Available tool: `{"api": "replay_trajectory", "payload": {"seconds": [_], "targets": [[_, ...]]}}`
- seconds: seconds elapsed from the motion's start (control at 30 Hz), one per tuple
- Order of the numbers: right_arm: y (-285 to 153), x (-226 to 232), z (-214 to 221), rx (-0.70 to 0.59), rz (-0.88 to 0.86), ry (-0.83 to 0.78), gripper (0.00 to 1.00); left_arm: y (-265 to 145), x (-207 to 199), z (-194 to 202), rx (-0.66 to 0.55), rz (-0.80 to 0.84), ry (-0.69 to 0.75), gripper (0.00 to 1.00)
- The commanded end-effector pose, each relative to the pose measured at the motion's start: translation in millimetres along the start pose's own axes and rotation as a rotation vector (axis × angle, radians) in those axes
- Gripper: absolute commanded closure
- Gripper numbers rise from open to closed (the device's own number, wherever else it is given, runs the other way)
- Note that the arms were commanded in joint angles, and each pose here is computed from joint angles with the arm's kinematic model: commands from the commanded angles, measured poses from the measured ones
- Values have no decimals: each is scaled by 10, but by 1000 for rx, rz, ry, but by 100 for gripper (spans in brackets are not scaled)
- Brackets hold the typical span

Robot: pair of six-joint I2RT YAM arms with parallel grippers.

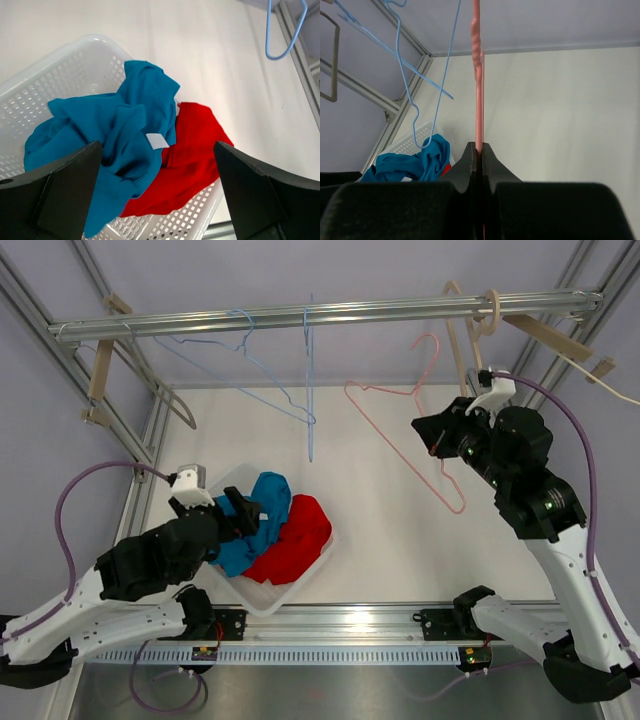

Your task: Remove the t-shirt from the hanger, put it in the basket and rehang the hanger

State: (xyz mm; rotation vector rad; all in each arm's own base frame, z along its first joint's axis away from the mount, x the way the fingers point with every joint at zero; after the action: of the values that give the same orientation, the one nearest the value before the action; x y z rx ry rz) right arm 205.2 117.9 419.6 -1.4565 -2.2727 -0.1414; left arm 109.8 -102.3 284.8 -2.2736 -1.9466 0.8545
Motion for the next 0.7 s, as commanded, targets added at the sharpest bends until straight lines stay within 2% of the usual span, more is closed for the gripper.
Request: {"api": "replay_trajectory", "payload": {"seconds": [0.0, 0.13, 0.3, 0.33, 0.47, 0.53, 0.67], "targets": [[-26, 253, -504, -164, -95, -38, 100, 47, -333, -60, 94, 184, -11, 1], [85, 302, -559, -151, -114, -47, 100, 156, -310, -127, 84, 171, -52, 1], [316, 325, -624, -108, -105, -82, 100, 60, -480, -352, 8, 307, -115, 1], [357, 338, -623, -94, -113, -87, 100, -22, -584, -473, -19, 391, -117, 1], [598, 342, -657, -71, -100, -102, 100, -317, -807, -797, -97, 621, -45, 1], [664, 325, -667, -61, -83, -109, 100, -399, -815, -883, -137, 661, 6, 1], [903, 249, -494, -4, -65, -103, 100, -429, -659, -878, -226, 637, 45, 1]]}}
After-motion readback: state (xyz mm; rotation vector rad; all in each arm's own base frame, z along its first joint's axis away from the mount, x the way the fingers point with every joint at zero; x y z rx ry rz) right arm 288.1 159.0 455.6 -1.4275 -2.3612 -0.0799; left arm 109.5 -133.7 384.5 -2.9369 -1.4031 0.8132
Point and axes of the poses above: each gripper's point midway between its finger pads, its own y axis out along the fingers, its own x axis along the line the jaws close on, z = x × y, the point moved 7 cm from there along -y, back along the fingers
